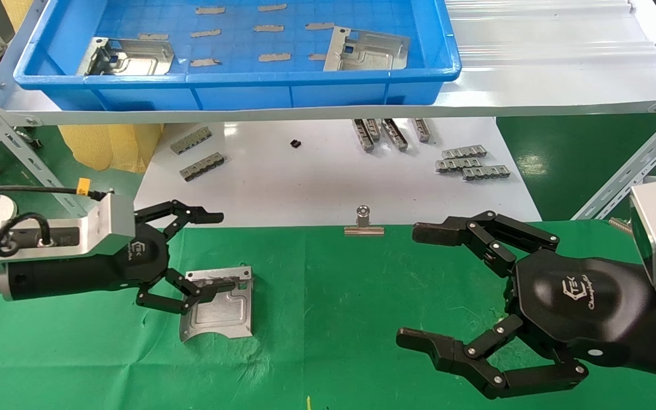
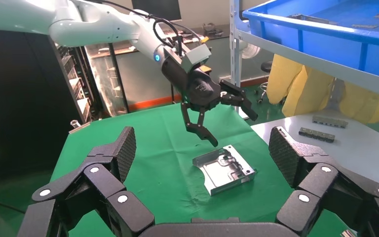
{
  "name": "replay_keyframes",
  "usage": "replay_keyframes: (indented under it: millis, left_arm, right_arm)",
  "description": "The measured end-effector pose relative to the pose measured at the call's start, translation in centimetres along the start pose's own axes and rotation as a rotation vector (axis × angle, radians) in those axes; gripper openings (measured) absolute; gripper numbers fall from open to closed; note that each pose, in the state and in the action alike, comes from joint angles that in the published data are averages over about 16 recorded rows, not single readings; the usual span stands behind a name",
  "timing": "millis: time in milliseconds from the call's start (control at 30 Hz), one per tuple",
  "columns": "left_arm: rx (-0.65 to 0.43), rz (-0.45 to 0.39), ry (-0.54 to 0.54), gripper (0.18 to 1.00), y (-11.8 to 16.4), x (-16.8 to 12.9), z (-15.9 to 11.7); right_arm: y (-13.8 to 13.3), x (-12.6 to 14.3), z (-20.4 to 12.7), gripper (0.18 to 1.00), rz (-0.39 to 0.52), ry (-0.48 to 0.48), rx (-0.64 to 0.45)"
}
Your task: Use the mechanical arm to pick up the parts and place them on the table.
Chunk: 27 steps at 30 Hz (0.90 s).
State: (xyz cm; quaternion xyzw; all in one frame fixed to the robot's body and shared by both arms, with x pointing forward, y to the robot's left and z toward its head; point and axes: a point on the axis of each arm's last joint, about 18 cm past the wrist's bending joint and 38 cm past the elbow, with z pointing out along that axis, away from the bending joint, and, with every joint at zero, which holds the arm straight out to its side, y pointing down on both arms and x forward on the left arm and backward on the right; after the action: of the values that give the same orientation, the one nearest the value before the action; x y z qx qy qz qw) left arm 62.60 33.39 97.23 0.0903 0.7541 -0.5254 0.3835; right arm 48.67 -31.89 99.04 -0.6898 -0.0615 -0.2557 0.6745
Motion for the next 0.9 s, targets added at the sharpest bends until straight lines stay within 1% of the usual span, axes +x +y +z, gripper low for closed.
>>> replay_keyframes:
  millis: [167,467,900]
  left_arm:
    - [0.042,-0.026,-0.006,0.996,-0.8,0.5,-0.4]
    - [0.114,-0.071,-0.003,1.001,-2.5,1.8,-1.2]
    - [0.204,-0.134,0.035,1.001,-5.7,4.5,-2.7]
  right_arm:
    - [0.0,0.0,0.0,1.0,0.0,0.0,0.0]
    - [0.0,0.0,0.0,1.0,0.0,0.0,0.0]
    - [0.0,0.0,0.0,1.0,0.0,0.0,0.0]
